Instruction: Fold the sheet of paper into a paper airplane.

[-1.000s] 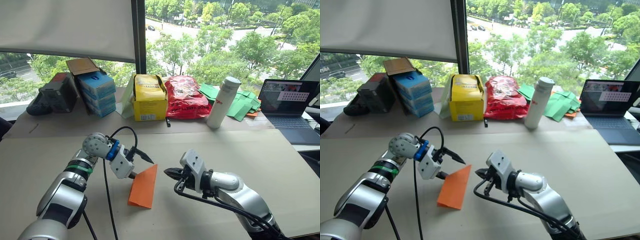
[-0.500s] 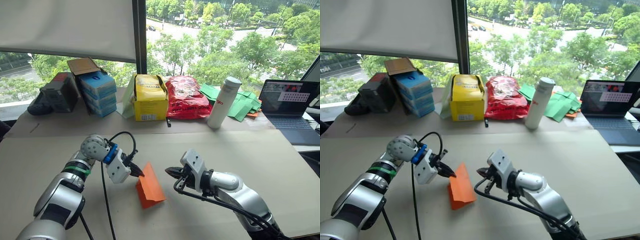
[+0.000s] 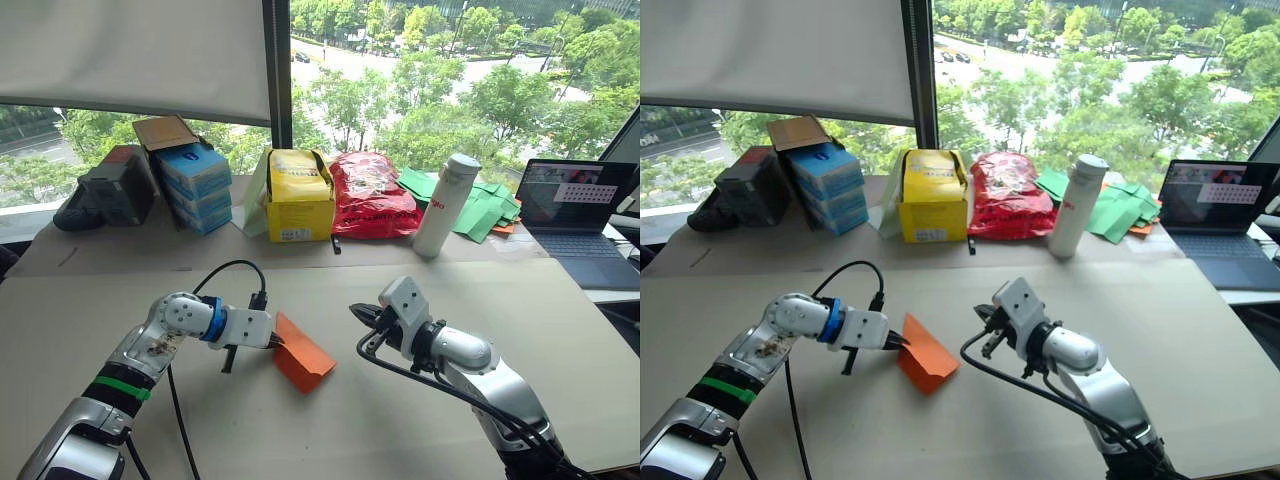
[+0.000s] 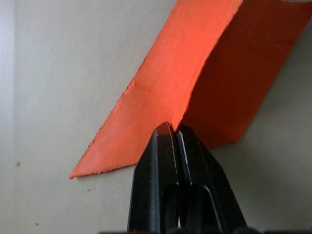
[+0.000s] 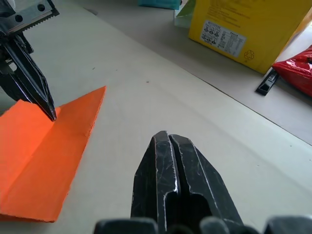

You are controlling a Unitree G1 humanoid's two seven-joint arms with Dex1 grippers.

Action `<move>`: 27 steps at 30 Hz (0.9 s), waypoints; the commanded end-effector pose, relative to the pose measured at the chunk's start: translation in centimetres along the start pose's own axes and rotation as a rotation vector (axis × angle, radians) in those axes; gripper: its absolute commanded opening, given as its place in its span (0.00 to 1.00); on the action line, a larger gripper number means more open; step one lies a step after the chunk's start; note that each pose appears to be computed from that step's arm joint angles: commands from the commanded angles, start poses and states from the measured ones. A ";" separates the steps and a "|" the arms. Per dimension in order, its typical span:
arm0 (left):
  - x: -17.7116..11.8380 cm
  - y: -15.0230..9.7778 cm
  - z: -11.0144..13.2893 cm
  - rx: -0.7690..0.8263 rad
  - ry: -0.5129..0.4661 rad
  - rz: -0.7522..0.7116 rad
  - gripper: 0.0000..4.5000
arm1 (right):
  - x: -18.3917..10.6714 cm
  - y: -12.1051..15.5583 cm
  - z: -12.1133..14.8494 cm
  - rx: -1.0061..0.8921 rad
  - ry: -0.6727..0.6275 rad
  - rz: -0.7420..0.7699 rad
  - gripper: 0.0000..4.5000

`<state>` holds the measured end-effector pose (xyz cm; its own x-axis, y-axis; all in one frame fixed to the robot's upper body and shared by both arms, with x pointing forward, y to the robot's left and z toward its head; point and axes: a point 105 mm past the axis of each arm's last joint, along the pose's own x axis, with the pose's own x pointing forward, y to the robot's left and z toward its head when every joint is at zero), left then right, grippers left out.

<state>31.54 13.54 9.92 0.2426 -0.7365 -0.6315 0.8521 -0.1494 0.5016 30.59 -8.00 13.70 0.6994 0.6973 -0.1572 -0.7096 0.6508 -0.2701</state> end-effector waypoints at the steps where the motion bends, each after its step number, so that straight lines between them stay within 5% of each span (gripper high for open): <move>1: -0.7 0.5 0.5 -0.052 -0.005 0.072 0.25 | 0.1 0.9 0.6 -0.063 -0.035 0.036 0.06; 7: -2.6 0.7 1.5 -0.153 -0.067 0.117 0.68 | -0.7 2.7 1.6 -0.065 -0.100 0.109 0.49; 13: -5.0 -1.7 0.4 -0.296 -0.062 0.119 0.69 | -2.1 6.7 2.5 -0.057 -0.141 0.275 0.96; 20: -5.6 -2.8 1.2 -0.492 -0.276 0.292 0.69 | -0.5 8.4 1.6 -0.066 -0.119 0.272 0.99; 27: -6.5 -3.6 1.2 -0.553 -0.270 0.321 0.69 | 0.0 9.2 1.2 -0.089 -0.096 0.273 0.99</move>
<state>26.48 17.99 11.68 0.4515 -0.8362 -0.3113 0.8919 0.4130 0.1844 24.22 -2.21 11.42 0.4786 0.8583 -0.1851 -0.8621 0.4193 -0.2846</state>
